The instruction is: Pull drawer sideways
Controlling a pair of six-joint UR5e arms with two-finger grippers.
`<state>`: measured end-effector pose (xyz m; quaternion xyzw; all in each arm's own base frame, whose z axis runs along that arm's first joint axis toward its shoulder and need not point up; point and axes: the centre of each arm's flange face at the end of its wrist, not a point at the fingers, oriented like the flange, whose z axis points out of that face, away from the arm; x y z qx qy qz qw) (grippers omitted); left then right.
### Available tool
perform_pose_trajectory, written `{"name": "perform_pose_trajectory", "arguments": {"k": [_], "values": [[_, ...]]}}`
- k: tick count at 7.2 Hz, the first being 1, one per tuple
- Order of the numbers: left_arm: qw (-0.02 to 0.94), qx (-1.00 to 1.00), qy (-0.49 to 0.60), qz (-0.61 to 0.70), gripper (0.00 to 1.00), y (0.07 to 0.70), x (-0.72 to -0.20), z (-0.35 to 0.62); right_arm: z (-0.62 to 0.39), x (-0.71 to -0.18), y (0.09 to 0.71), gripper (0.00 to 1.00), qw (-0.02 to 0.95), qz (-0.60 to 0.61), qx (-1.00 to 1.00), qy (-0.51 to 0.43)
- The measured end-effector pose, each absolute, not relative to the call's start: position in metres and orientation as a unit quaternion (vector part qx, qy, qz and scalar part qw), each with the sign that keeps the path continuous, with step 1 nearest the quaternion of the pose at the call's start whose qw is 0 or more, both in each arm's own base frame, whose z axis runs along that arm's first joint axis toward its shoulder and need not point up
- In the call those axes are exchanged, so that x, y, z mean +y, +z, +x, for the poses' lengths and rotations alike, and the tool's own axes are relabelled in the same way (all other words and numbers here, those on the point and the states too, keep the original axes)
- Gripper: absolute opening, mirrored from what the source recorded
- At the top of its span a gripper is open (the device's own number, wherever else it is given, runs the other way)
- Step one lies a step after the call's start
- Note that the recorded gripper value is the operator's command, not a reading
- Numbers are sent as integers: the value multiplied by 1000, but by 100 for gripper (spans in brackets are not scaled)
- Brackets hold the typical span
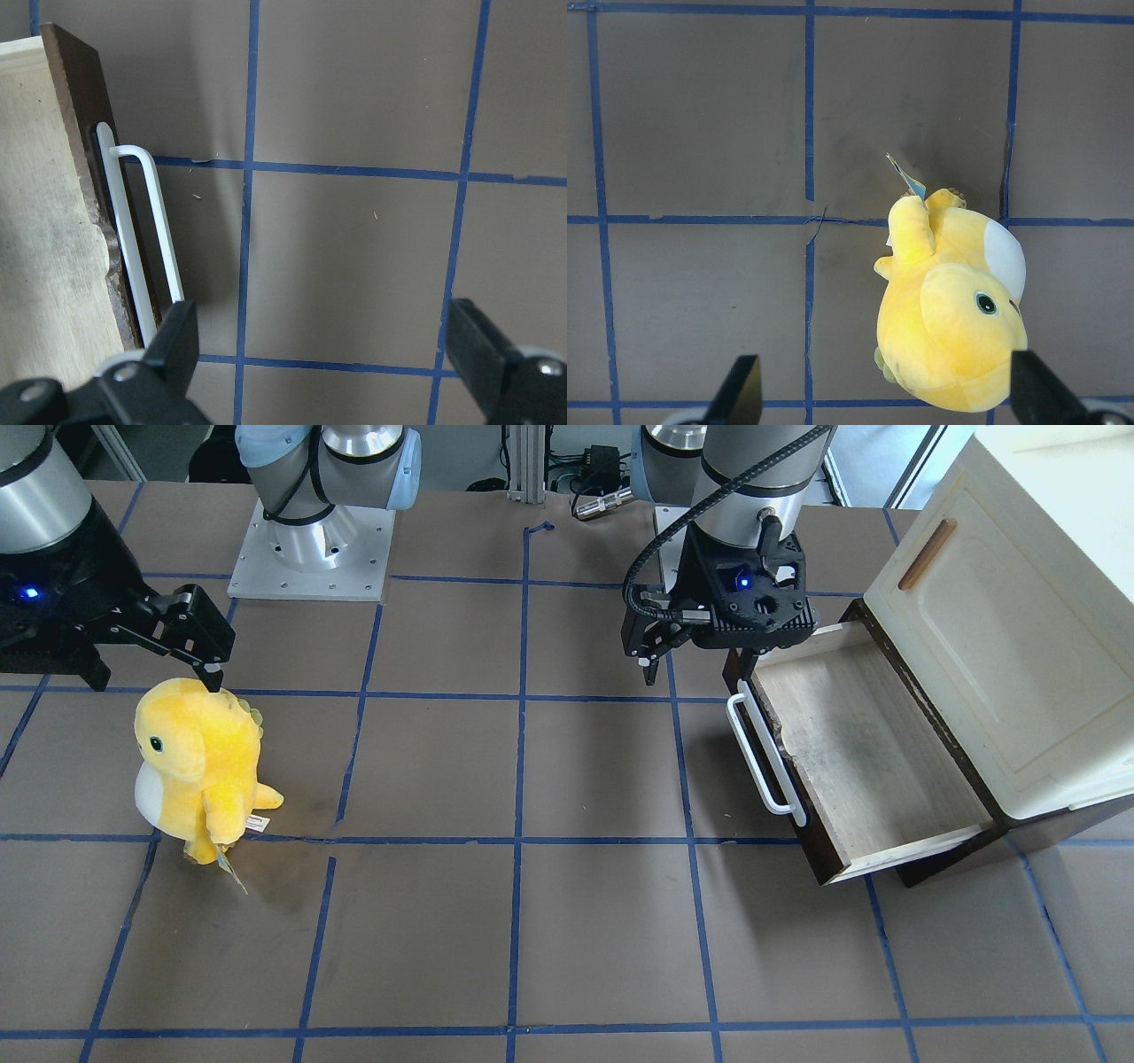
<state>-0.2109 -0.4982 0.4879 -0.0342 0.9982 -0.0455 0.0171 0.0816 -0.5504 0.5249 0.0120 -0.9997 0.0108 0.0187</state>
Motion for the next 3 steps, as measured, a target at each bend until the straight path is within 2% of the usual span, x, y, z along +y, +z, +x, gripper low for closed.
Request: {"name": "perform_pose_trajectory", "arguments": {"k": [3], "values": [[18, 998, -45, -34, 100, 489, -495, -211, 82, -550, 525, 100, 19, 12, -1000, 11]]}}
